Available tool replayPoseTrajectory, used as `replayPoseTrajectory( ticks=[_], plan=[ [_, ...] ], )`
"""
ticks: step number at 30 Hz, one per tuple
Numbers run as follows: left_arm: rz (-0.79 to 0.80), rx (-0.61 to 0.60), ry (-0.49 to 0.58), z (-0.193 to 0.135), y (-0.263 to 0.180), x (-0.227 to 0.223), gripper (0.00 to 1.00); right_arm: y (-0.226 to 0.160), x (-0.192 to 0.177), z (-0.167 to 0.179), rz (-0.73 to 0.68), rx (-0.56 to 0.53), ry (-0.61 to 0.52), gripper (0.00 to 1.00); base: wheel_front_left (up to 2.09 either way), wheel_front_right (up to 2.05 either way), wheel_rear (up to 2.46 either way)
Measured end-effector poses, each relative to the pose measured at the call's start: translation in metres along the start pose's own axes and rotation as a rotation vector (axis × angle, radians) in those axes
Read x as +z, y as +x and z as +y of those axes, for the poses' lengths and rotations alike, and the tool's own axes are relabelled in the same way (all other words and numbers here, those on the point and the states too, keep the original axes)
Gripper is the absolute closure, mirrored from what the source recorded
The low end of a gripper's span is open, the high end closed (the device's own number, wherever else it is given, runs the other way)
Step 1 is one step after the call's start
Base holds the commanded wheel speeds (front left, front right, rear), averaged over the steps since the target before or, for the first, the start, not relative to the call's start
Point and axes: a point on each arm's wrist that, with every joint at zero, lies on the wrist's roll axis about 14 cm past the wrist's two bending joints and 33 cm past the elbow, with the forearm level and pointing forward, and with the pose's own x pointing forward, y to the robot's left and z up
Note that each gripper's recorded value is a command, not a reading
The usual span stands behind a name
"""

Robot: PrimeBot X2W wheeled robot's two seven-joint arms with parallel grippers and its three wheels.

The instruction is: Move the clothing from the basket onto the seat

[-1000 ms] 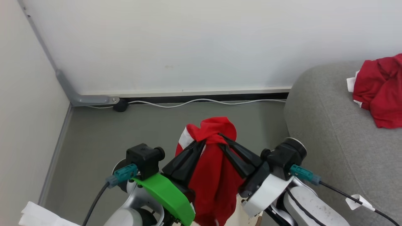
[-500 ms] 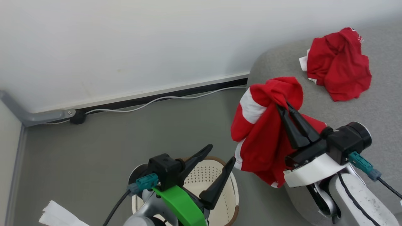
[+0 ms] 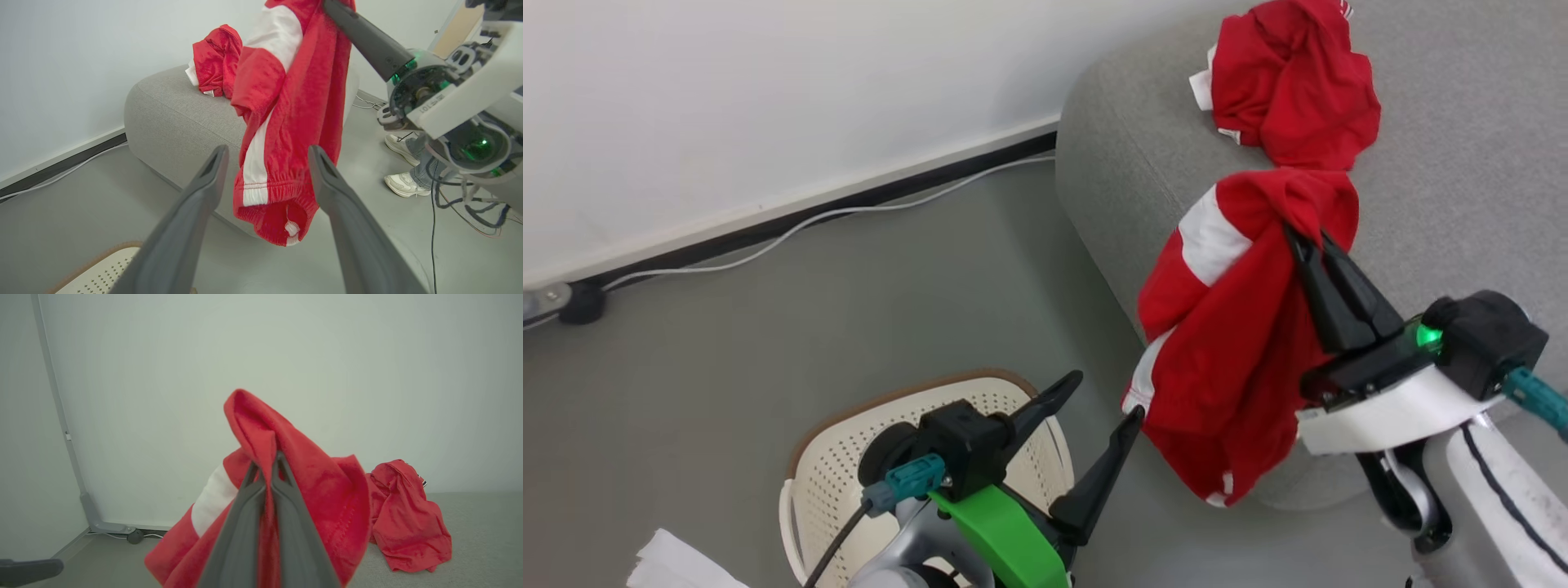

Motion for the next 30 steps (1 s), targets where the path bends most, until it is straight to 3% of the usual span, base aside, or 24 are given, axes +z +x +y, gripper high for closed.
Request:
replayPoseTrajectory(
  ticks=[3, 7, 17, 25, 30],
  plan=[
    [0.040, -0.013, -0.029, 0.005, 0.006, -0.011, 0.00, 0.009, 0.001, -0.028, 0.002, -0.069, -0.002, 1.00, 0.00, 0.00, 0.00],
    [0.110, -0.036, -0.058, 0.010, 0.011, -0.032, 0.00, 0.025, 0.004, -0.076, 0.013, -0.146, -0.098, 1.00, 0.00, 0.00, 0.00],
    [0.189, 0.036, -0.033, 0.062, 0.011, -0.053, 0.00, 0.106, 0.058, -0.184, -0.086, -0.320, -0.304, 1.00, 0.00, 0.00, 0.00],
    [0.275, 0.167, -0.058, 0.116, -0.013, -0.077, 0.00, 0.165, 0.078, -0.223, -0.157, -0.390, -0.359, 1.00, 0.00, 0.00, 0.00],
    [0.298, 0.197, -0.113, 0.132, -0.019, -0.087, 0.00, 0.195, 0.057, -0.232, -0.123, -0.394, -0.399, 1.00, 0.00, 0.00, 0.00]
  ],
)
